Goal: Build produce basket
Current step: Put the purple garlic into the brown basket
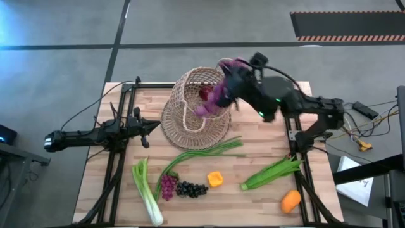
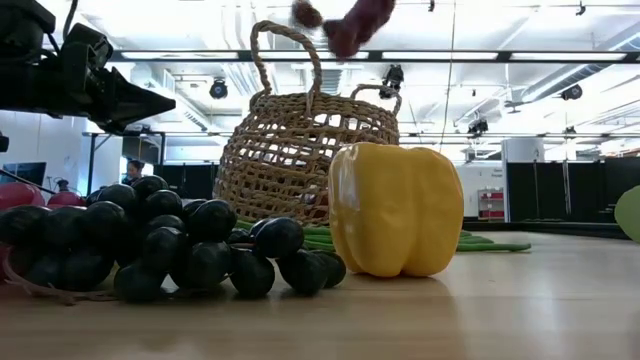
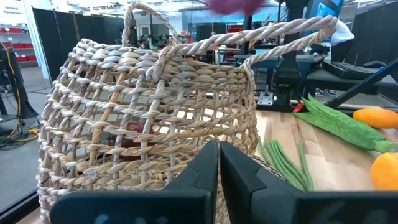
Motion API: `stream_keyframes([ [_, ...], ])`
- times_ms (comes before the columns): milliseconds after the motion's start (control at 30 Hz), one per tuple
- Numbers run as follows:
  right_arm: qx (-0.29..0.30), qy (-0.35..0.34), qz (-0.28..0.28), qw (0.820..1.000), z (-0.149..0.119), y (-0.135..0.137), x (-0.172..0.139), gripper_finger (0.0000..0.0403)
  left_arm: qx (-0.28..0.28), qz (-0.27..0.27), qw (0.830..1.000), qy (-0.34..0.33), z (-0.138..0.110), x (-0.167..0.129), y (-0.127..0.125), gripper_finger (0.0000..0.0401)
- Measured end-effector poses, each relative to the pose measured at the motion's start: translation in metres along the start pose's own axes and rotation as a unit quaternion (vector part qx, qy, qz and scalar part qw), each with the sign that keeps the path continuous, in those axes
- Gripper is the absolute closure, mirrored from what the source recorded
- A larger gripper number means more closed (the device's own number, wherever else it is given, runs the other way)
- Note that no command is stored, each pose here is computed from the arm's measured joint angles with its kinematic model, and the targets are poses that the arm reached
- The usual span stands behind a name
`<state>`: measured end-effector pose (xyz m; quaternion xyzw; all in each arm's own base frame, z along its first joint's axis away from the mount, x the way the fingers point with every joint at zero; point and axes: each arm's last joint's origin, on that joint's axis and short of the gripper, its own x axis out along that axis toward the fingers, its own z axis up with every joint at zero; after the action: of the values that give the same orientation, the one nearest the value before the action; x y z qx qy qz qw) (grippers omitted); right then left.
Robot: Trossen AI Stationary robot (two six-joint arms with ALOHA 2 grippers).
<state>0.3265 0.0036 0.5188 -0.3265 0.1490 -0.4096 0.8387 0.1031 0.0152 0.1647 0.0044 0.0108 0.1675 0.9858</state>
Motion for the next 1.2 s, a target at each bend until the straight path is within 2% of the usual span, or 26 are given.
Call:
stream_keyframes([
  [133,0.000,0.026,-0.005,1.000,-0.014,0.008,0.042,0.0386,0.000,0.000,1.000,0.001,0.000,0.000,0.000,0.0401],
  [267,0.015,0.066,0.032,0.997,-0.041,0.023,0.082,0.0386,0.000,0.000,1.000,0.001,0.000,0.000,0.000,0.0401],
  [367,0.043,0.112,0.088,0.989,-0.066,0.040,0.107,0.0386,0.000,0.000,1.000,0.001,0.000,0.000,0.000,0.0401],
  [467,0.092,0.134,0.162,0.973,-0.083,0.058,0.124,0.0386,0.000,0.000,1.000,0.001,0.000,0.000,0.000,0.0401],
  [633,0.160,0.130,0.270,0.941,-0.089,0.085,0.139,0.0386,0.000,0.000,1.000,0.001,0.000,0.000,0.000,0.0401],
  [700,0.177,0.131,0.296,0.930,-0.091,0.093,0.146,0.0386,0.000,0.000,1.000,0.001,0.000,0.000,0.000,0.0401],
  [867,0.179,0.189,0.297,0.919,-0.120,0.111,0.172,0.0386,0.000,0.000,1.000,0.001,0.000,0.000,0.000,0.0401],
  [1067,0.163,0.278,0.326,0.889,-0.167,0.143,0.200,0.0386,0.000,0.000,1.000,0.001,0.000,0.000,0.000,0.0401],
  [1200,0.147,0.306,0.335,0.879,-0.190,0.162,0.213,0.0385,0.000,0.000,1.000,0.001,0.000,0.000,0.000,0.0401],
])
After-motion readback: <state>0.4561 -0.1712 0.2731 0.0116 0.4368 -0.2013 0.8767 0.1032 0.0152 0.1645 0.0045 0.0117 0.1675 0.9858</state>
